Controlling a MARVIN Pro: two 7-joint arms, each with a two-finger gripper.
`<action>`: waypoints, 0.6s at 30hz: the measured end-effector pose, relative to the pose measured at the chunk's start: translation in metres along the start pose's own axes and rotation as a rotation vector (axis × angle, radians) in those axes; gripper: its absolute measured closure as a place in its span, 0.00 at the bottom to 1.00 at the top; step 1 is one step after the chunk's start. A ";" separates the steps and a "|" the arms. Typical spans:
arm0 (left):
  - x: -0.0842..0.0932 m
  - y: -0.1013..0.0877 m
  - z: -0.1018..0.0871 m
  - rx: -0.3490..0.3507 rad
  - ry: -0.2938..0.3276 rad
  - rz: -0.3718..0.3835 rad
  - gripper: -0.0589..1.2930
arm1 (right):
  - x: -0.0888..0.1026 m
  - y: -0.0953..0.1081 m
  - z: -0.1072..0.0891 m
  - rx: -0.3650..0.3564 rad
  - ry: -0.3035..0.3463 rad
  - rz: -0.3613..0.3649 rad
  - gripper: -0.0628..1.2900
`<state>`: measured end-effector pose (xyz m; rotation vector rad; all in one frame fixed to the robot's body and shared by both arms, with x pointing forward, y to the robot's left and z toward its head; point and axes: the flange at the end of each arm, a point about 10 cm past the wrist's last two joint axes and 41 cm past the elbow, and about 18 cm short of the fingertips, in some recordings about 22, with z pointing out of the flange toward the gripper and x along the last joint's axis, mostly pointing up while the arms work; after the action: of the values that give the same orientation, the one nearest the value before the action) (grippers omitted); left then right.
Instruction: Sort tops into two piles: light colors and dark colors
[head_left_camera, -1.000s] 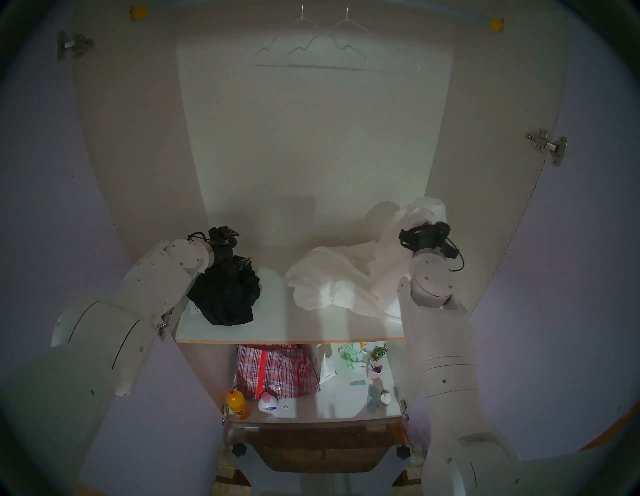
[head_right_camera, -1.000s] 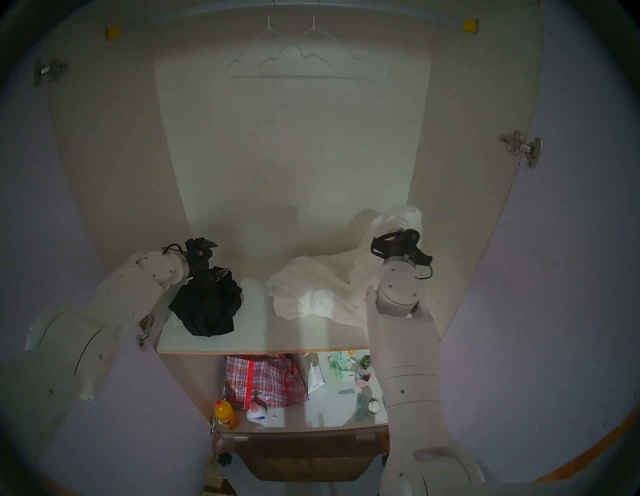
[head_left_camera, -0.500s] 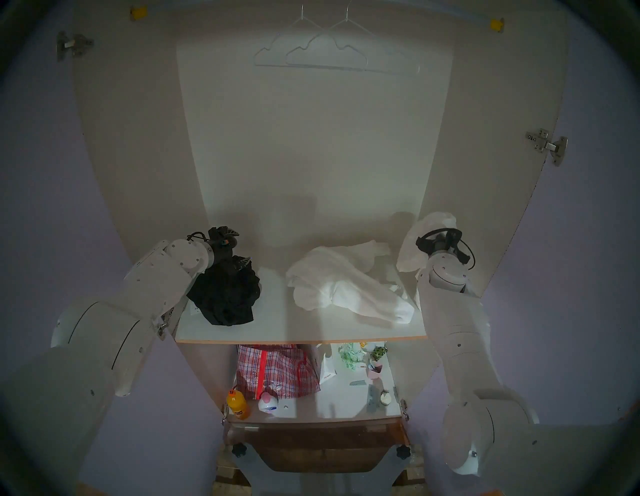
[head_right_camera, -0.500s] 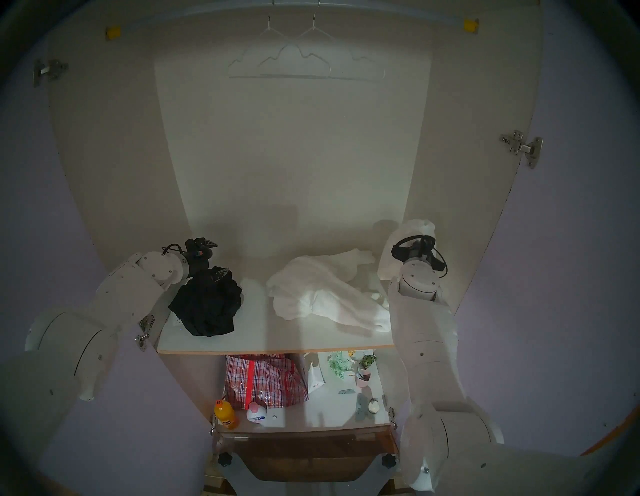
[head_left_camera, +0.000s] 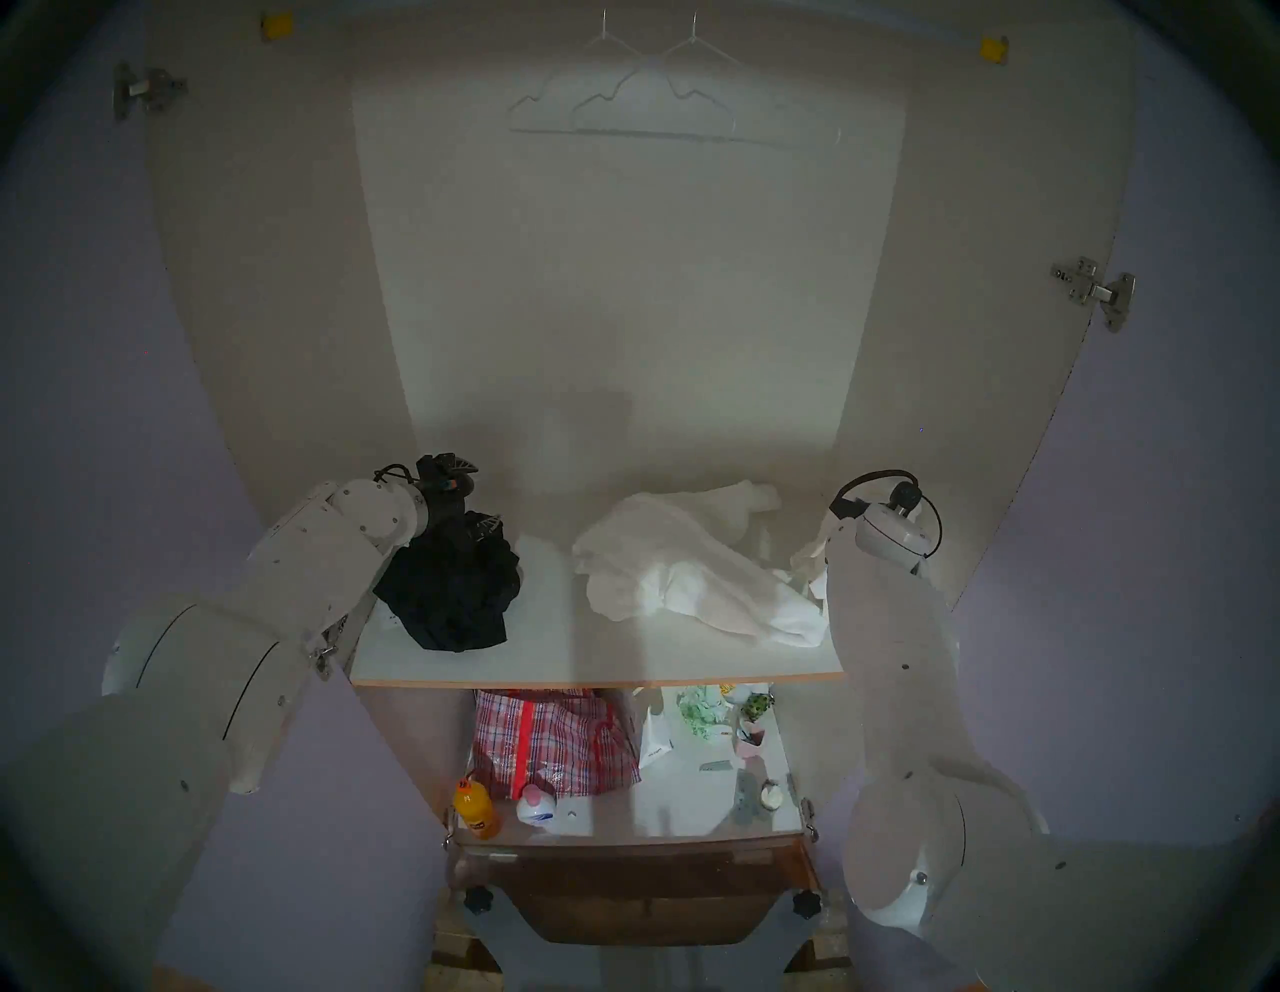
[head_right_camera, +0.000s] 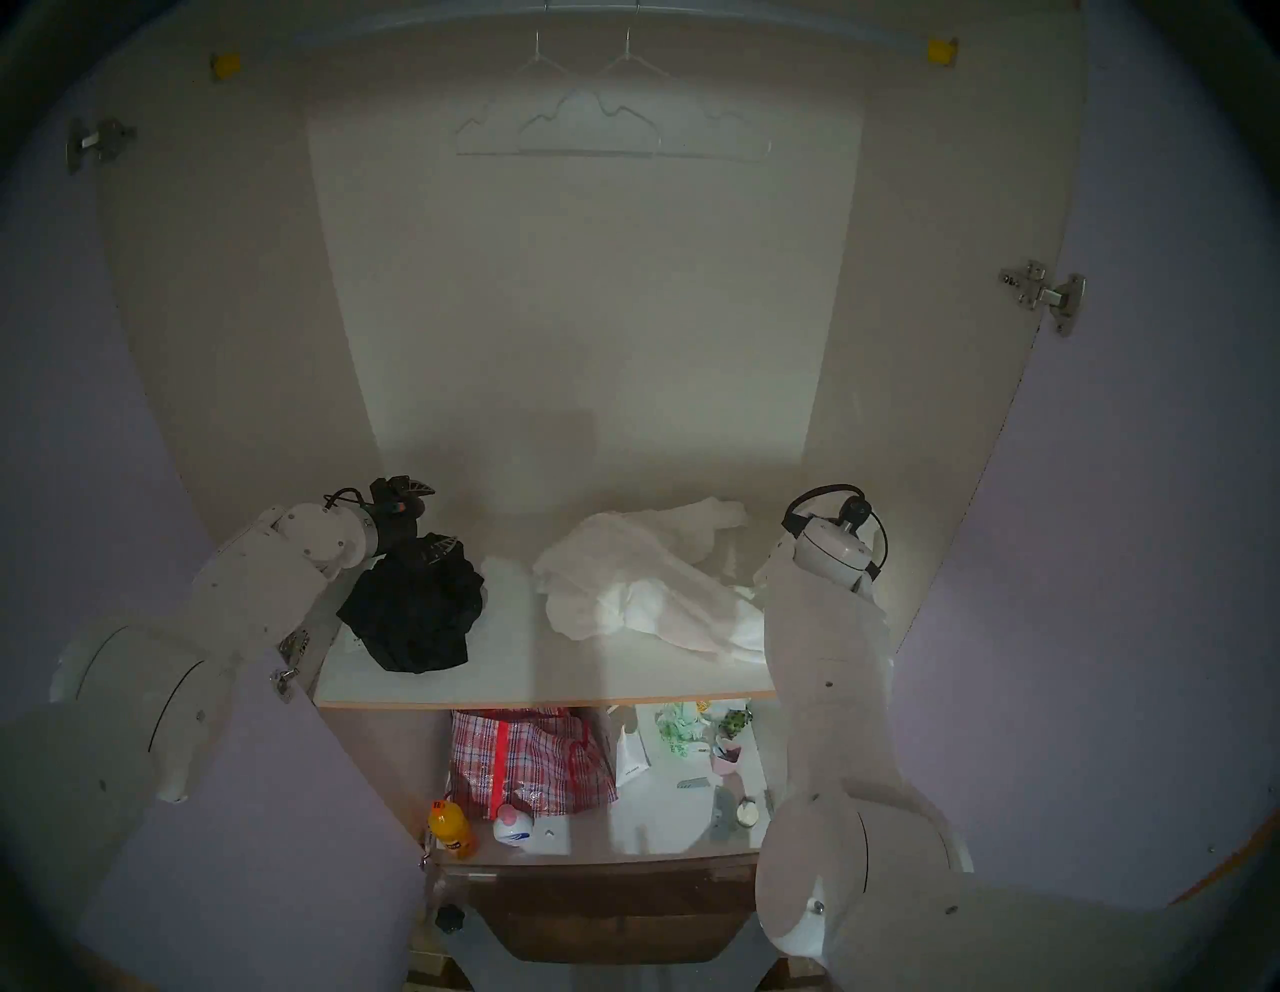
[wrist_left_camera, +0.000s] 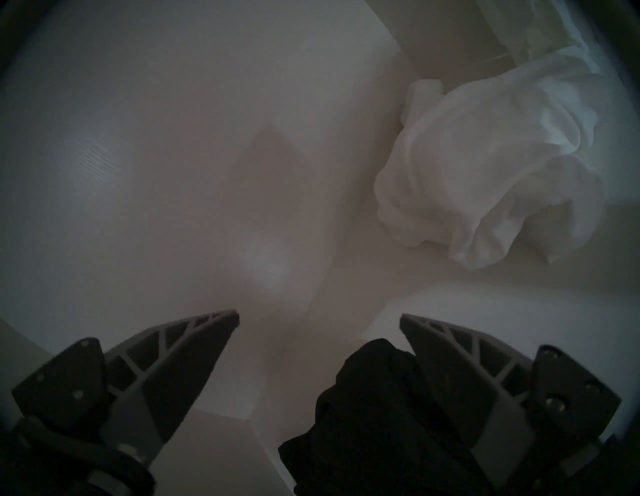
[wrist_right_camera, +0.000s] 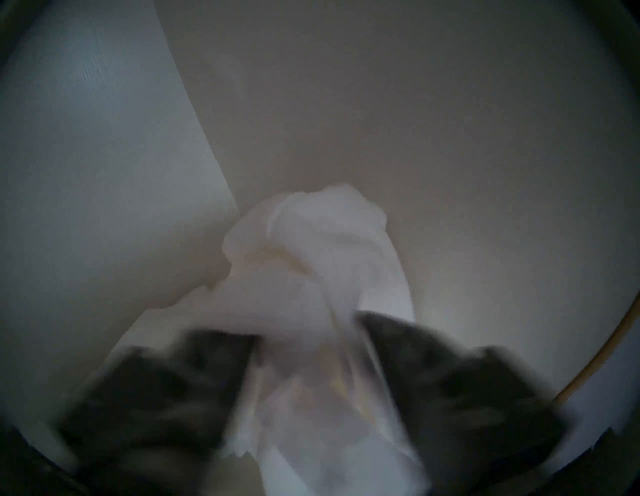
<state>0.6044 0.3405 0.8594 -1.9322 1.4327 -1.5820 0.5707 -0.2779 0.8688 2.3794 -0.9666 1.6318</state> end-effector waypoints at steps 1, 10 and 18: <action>0.000 0.000 0.000 0.000 0.000 0.000 0.03 | 0.000 -0.004 -0.002 0.010 -0.008 0.005 0.03; 0.000 0.000 0.000 0.000 0.000 0.000 0.03 | -0.014 -0.039 -0.020 0.078 -0.109 0.167 0.03; 0.000 0.000 0.000 0.000 -0.001 0.000 0.03 | -0.037 -0.074 -0.038 0.434 -0.122 -0.031 0.03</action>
<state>0.6042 0.3408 0.8592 -1.9331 1.4319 -1.5810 0.5722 -0.1864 0.8719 2.7779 -0.6353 1.8619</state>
